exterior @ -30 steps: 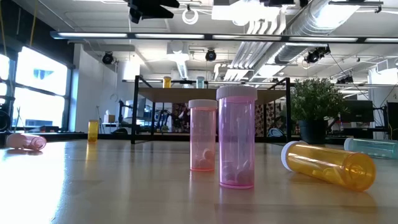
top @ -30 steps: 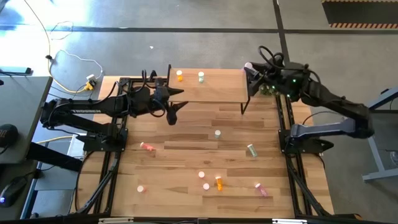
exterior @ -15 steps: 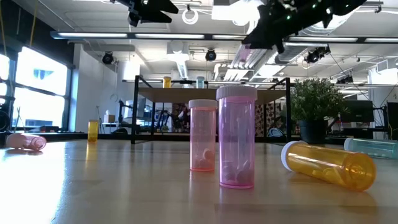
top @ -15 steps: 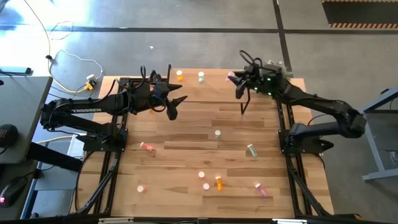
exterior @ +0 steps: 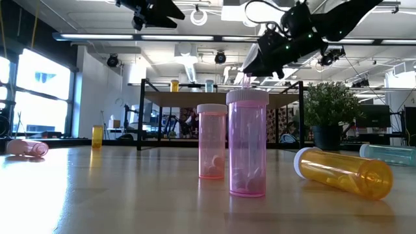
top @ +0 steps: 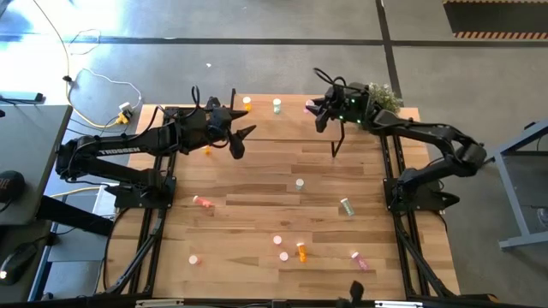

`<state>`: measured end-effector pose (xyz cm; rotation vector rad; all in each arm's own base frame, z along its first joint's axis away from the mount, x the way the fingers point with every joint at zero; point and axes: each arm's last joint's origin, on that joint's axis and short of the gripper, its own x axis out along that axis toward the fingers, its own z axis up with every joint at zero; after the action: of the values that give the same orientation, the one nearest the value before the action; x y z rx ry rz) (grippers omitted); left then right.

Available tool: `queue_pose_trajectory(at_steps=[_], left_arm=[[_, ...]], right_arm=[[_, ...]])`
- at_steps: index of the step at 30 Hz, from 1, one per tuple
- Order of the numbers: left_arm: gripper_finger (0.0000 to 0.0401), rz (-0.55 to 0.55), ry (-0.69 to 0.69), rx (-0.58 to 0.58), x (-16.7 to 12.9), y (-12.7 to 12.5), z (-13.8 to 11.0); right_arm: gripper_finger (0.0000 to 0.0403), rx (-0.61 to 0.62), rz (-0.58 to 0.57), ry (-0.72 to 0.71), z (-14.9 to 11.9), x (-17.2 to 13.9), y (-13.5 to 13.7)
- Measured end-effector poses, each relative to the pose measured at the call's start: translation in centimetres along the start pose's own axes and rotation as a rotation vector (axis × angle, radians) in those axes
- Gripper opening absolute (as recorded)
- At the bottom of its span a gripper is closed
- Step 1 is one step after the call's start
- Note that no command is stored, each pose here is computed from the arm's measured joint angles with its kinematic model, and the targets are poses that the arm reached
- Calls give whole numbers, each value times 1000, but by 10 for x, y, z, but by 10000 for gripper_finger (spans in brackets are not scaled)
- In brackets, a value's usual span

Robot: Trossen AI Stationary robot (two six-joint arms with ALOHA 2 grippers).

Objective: Pick and place medicine bottles onto shelf by color
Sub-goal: Put the top left purple pill bottle on the shelf

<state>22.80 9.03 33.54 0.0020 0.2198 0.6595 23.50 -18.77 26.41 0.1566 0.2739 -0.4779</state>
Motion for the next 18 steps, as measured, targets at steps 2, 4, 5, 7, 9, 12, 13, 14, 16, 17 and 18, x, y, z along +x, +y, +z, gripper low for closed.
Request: queue_pose_trajectory(at_steps=[2,4,5,7,9,12,13,14,16,17,18], left_arm=[[239,7,0,-1,0,1,0],[239,12,1,-2,1,2,0],[239,15,1,-2,1,3,0],[239,19,2,-3,1,4,0],[239,22,2,-4,2,5,0],[239,23,2,-4,2,5,0],[239,23,2,-4,2,5,0],[239,25,2,-4,2,5,0],[239,26,3,-4,2,5,0],[239,26,6,-3,2,5,-1],[239,28,11,-2,2,5,-1]], right_arm=[[106,2,1,20,0,5,-3],[106,-22,17,32,5,10,-4],[106,-35,18,37,9,13,-4],[106,-59,18,57,16,17,-5],[106,-76,19,94,19,20,-6],[106,-91,23,130,20,25,-7],[106,-91,23,137,19,25,-7],[106,-89,23,146,18,26,-7],[106,-86,24,158,17,26,-7],[106,-87,24,159,16,26,-7],[106,-90,24,157,17,26,-7]])
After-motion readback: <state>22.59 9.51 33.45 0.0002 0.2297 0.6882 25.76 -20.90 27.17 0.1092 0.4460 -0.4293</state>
